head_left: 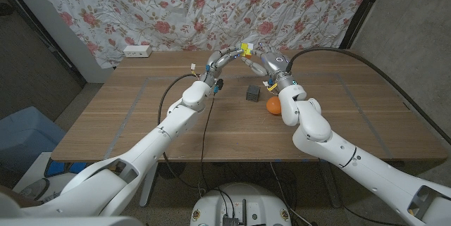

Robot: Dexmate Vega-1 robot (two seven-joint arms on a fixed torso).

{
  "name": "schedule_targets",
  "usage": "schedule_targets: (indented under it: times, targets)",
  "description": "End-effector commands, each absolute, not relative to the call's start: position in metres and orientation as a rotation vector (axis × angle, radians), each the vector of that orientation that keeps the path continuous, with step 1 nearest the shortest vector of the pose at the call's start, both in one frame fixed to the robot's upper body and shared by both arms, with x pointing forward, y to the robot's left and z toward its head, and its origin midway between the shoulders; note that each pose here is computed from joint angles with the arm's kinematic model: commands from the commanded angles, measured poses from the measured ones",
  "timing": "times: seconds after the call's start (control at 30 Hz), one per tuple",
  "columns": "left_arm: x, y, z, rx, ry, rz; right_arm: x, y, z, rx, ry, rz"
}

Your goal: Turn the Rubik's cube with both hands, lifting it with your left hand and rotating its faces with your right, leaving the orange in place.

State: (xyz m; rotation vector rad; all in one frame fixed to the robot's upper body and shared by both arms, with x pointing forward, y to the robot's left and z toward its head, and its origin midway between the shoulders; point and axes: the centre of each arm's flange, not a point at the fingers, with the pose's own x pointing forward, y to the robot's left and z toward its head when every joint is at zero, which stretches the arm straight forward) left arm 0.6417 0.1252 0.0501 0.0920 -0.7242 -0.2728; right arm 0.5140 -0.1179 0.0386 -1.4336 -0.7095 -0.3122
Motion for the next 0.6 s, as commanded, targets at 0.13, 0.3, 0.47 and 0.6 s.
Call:
schedule_targets:
  times: [0.13, 0.3, 0.47, 0.6]
  targets:
    - [0.6397, 0.1249, 0.0487, 0.065, -0.716, -0.269, 0.5133, -0.114, 0.0362, -1.437, -0.711, -0.296]
    - [0.6394, 0.1244, 0.0481, 0.055, -0.709, -0.272, 0.5143, -0.1136, 0.0355, -1.443, -0.706, -0.293]
    - [0.639, 0.1235, 0.0482, 0.045, -0.706, -0.273, 0.5144, -0.1124, 0.035, -1.451, -0.708, -0.282]
    - [0.6389, 0.1228, 0.0483, 0.041, -0.707, -0.273, 0.514, -0.1122, 0.0347, -1.455, -0.71, -0.28]
